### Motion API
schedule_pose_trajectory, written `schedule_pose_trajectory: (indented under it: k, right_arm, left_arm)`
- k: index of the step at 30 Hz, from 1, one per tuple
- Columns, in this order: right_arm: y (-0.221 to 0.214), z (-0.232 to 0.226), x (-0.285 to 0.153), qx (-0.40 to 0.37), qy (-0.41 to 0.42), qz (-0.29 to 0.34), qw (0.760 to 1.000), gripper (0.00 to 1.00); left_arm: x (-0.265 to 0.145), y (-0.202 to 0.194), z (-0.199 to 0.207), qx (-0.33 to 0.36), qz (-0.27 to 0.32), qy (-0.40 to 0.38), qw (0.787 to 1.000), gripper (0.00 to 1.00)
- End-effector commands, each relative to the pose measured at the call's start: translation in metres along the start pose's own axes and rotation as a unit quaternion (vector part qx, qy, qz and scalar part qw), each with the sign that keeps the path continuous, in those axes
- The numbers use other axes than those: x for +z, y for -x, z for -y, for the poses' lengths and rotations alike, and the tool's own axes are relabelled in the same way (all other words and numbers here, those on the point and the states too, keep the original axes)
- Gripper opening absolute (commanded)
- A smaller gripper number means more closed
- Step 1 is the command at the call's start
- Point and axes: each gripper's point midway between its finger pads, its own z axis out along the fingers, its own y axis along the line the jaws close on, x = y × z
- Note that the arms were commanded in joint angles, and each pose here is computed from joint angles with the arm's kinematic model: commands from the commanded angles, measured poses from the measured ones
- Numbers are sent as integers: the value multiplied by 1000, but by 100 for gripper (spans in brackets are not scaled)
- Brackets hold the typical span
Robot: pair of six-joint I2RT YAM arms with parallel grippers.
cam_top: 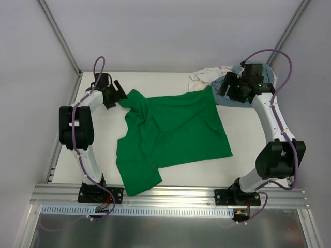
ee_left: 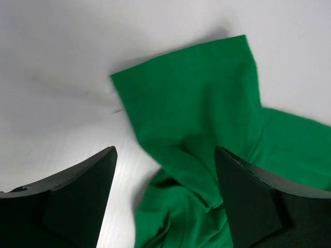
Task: Fold and stack the t-shirts
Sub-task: Flatten out the tshirt
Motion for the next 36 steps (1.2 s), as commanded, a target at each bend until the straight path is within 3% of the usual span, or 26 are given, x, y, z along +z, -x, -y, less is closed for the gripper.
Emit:
schedule_pose_trajectory:
  k: [1, 9, 20, 30, 36]
  right_arm:
    - [20, -16, -3, 5, 27, 19, 999, 76]
    - [23, -13, 5, 8, 21, 17, 1000, 76]
    - [30, -14, 13, 16, 22, 18, 999, 76]
    - [32, -15, 10, 10, 22, 20, 1000, 76]
    - [35, -15, 5, 5, 21, 23, 1000, 77]
  left_arm:
    - [17, 14, 38, -8, -13, -96, 995, 76]
    - [37, 23, 31, 2, -20, -68, 997, 75]
    - [19, 26, 3, 41, -15, -6, 999, 75]
    - [33, 13, -14, 31, -32, 14, 999, 74]
    - [47, 11, -10, 13, -35, 4, 999, 68]
